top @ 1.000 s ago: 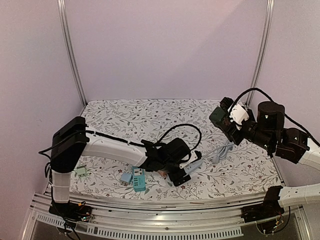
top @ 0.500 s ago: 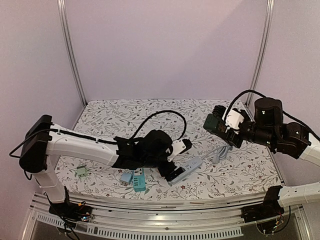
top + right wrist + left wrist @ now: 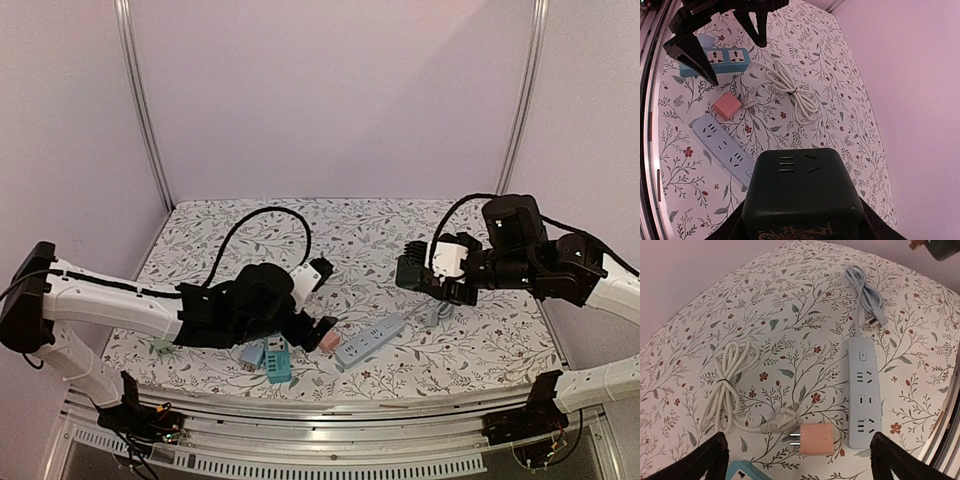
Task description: Insert the plug
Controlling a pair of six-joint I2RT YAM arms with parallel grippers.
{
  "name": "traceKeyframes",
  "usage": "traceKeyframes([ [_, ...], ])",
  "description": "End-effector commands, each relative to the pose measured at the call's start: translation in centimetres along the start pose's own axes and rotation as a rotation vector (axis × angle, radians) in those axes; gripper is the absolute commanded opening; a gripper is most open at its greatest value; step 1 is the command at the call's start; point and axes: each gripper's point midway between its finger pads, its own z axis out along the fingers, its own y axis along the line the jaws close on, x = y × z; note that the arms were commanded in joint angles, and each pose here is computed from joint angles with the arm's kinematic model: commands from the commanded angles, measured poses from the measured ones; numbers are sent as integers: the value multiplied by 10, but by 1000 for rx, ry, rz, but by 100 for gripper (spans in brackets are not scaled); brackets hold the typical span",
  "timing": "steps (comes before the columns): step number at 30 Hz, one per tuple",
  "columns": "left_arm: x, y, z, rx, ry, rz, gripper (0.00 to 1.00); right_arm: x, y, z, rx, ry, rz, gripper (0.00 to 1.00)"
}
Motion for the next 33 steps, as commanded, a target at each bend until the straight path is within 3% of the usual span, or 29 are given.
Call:
traceKeyframes([
  [1, 3, 38, -15, -107, -49, -139, 98, -23, 7, -5, -111, -58, -50, 0],
  [7, 17, 55, -25, -115, -70, -221, 98, -32, 26, 2, -266, -78, -147, 0],
  [14, 34, 59, -34, -121, -43, -234, 97, -11, 46, 22, -432, 42, -264, 0],
  [33, 65, 65, -61, -90, -71, -307, 99, 9, 71, 80, -692, 151, -315, 0],
])
